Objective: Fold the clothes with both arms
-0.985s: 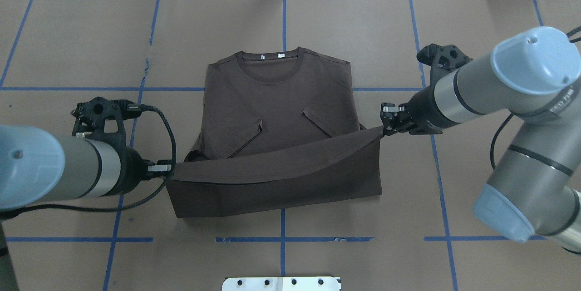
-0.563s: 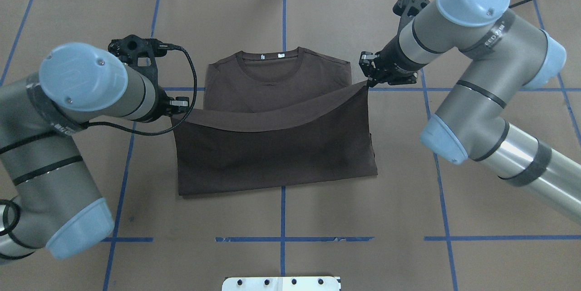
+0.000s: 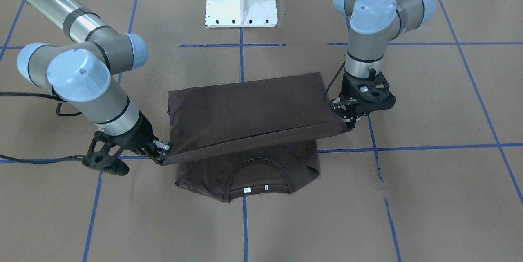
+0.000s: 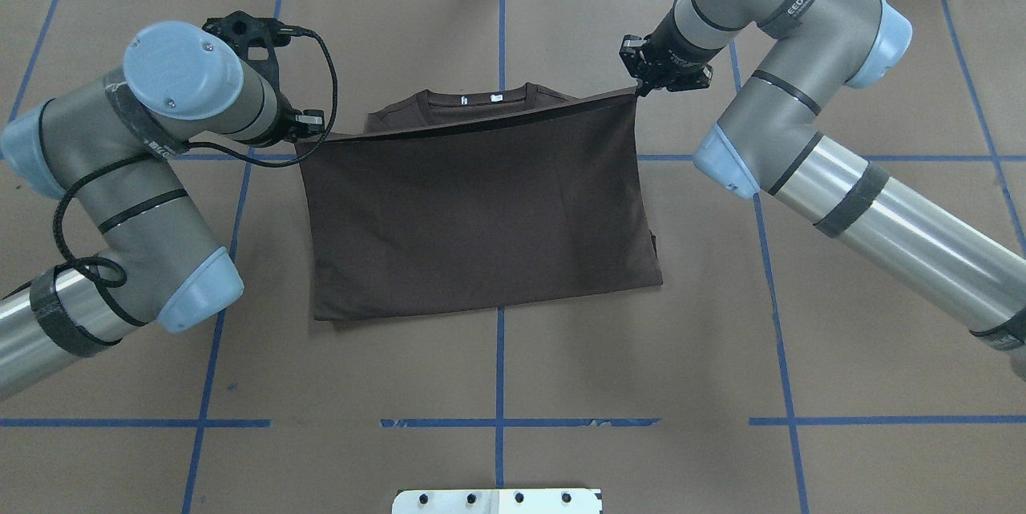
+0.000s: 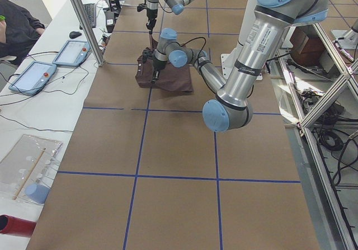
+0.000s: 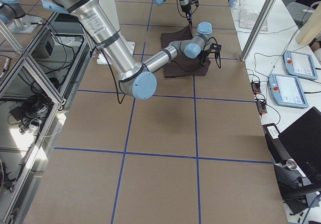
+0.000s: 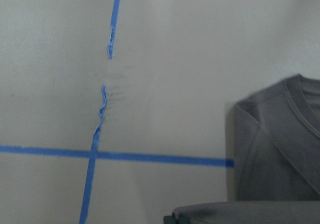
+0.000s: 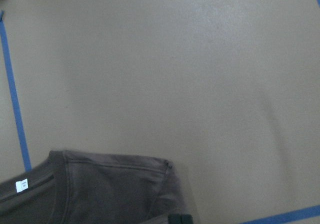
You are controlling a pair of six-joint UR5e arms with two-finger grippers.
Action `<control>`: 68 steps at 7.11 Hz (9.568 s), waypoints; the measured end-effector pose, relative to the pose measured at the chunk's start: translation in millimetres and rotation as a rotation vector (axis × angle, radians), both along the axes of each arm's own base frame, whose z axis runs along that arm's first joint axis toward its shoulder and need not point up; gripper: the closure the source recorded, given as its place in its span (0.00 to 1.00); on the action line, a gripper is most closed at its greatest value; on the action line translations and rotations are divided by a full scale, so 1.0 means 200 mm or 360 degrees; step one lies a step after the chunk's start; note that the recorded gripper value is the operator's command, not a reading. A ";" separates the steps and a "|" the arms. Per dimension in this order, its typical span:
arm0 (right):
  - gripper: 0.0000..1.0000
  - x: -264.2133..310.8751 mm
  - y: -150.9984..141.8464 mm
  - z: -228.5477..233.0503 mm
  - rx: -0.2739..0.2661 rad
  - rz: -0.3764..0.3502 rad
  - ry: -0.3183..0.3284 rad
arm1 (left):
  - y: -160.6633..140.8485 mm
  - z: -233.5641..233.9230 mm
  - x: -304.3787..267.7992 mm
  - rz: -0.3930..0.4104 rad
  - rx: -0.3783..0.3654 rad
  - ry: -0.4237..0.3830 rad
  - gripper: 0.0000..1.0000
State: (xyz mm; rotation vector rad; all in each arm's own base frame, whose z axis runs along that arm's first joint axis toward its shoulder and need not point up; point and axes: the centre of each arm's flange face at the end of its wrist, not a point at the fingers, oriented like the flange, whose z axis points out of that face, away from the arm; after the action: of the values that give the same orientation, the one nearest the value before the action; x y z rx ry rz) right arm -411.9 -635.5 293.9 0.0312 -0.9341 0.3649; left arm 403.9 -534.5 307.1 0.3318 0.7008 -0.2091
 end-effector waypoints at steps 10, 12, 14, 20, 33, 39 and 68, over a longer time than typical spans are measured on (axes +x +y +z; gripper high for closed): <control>0.00 -0.01 0.06 0.04 0.0073 -0.0075 -0.0013 | -0.24 -0.02 0.09 -0.0058 0.0012 0.0028 0.00; 0.00 0.02 0.39 0.17 0.0026 -0.0100 -0.0049 | -0.22 -0.10 0.07 -0.0057 0.0032 0.0062 0.00; 0.00 -0.14 0.80 0.23 -0.0008 -0.0094 -0.0031 | -0.20 -0.14 0.05 -0.0050 0.0042 0.0091 0.00; 0.41 -0.36 1.08 0.31 -0.0003 -0.0151 0.0086 | -0.17 -0.21 0.00 -0.0053 0.0069 0.0121 0.00; 0.00 0.16 2.37 0.60 0.0020 -0.0599 0.0256 | -0.13 -0.27 -0.01 -0.0096 0.0050 0.0182 0.00; 0.00 0.28 2.03 0.28 0.0081 -0.0360 0.0021 | 0.91 -0.43 0.44 -0.0033 -0.0559 0.0438 0.09; 0.00 0.12 1.49 -0.05 0.0145 -0.0316 0.0056 | -0.64 -0.25 0.48 -0.0155 0.0070 0.0335 0.00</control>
State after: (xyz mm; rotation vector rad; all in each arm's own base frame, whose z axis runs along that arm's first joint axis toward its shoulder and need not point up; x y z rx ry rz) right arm -388.3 -337.0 284.2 0.0277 -0.9098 0.1374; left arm 499.6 -663.4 257.9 0.3898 0.8990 -0.3245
